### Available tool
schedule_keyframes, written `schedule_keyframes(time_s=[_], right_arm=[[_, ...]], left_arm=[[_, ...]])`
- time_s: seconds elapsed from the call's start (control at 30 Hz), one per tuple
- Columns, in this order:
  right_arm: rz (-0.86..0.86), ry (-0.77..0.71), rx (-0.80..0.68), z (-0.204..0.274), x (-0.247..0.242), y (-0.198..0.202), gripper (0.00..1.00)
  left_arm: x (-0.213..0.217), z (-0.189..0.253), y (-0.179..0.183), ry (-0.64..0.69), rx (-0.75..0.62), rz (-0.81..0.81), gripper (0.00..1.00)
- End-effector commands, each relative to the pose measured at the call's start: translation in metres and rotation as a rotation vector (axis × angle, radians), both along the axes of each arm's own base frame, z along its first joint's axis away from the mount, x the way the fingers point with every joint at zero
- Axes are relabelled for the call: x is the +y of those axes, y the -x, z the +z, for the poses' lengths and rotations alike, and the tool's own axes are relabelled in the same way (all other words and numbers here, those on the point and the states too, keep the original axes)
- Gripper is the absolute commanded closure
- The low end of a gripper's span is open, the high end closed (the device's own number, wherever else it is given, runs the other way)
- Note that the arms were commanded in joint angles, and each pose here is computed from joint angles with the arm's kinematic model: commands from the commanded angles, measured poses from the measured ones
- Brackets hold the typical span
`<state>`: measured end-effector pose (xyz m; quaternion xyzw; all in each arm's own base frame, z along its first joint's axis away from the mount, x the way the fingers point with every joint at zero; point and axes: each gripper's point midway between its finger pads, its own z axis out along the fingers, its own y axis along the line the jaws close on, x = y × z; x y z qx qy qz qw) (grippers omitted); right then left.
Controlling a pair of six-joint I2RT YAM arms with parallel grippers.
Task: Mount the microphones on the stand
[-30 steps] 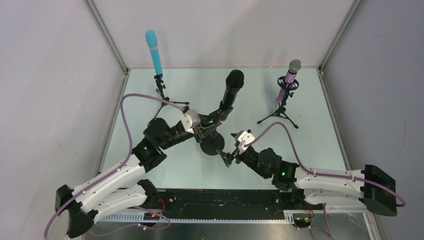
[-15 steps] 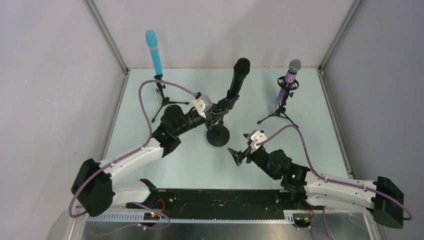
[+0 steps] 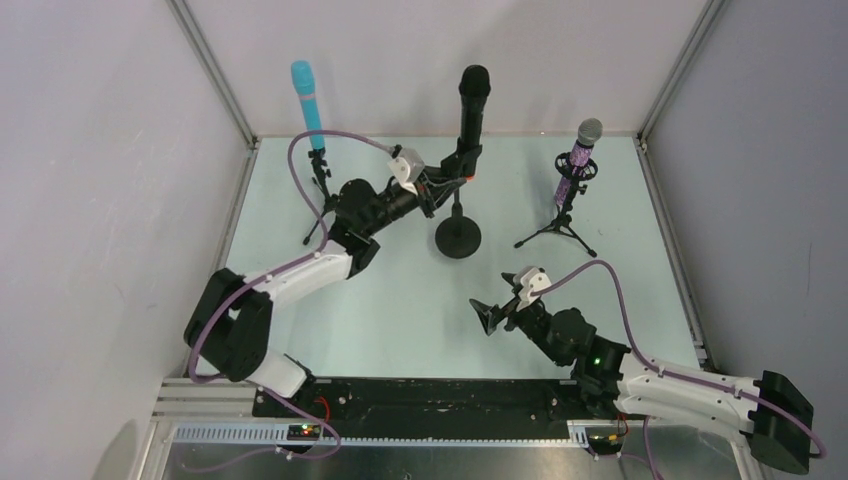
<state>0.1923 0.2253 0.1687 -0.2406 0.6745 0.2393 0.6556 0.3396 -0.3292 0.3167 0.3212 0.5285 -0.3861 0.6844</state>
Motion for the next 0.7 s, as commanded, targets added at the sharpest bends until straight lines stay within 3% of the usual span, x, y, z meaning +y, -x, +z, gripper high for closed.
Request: schedule_keyframes(time_s=[0.0,0.23,0.67], right_arm=[[-0.025,-0.057,-0.015,0.009,-0.004,-0.003,0.09],[-0.010,-0.041,-0.014,0.006,0.000,-0.002,0.08],[-0.008,0.005,0.005,0.000,0.007,-0.006,0.06]], left_arm=[[0.008,0.086,-0.006,0.182,-0.221,-0.005,1.00],[0.006,0.077,-0.042,0.191,-0.184,0.034,1.00],[-0.005,0.034,-0.079,0.135,-0.138,0.071,1.00]])
